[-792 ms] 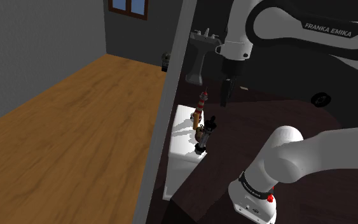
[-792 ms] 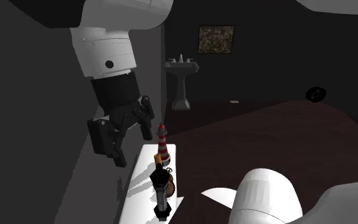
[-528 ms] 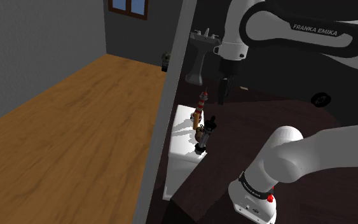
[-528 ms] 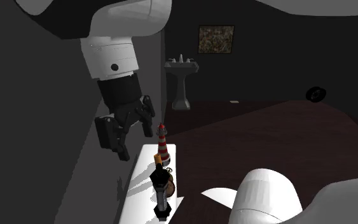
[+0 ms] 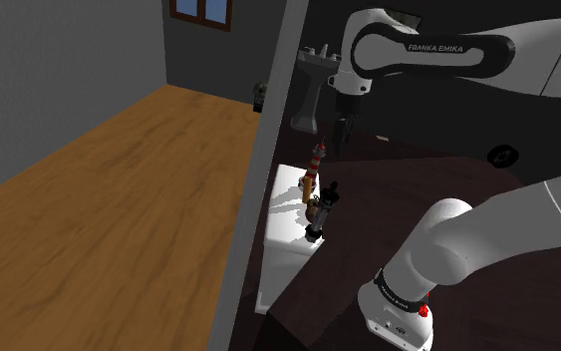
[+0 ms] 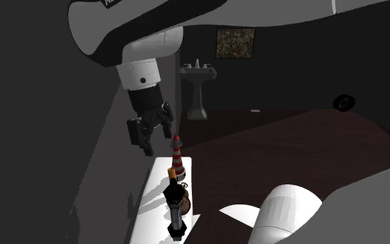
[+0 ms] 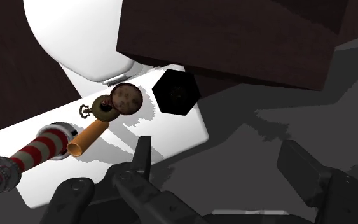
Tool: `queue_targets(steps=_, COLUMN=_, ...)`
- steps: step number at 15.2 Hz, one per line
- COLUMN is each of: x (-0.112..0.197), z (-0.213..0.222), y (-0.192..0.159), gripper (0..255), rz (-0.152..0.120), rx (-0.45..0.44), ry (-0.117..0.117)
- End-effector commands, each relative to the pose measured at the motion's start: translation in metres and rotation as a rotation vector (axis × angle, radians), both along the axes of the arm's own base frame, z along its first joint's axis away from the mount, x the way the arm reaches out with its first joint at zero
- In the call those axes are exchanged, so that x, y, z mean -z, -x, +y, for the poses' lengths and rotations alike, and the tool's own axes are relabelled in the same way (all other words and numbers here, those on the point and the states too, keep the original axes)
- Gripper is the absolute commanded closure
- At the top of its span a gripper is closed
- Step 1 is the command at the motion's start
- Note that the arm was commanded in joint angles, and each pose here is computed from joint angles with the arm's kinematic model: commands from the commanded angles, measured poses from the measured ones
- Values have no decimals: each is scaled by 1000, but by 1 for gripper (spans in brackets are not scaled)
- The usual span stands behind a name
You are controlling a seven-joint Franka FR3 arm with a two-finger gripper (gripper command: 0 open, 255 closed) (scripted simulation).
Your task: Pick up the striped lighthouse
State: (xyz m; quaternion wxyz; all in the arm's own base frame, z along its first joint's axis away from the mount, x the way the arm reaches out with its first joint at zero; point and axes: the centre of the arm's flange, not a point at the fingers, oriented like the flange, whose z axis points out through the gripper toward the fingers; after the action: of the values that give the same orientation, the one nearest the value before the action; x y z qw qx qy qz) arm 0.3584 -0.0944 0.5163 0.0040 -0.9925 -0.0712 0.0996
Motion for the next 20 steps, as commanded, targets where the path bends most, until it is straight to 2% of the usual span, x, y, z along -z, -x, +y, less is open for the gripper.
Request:
queue_targets(steps=1, x=12, z=-22, y=-13, gripper=0, rz=-1, rx=1, ry=5)
queue_targets(steps=20, x=89, z=-221, y=-134, gripper=0, rz=-6, rx=24, ry=45)
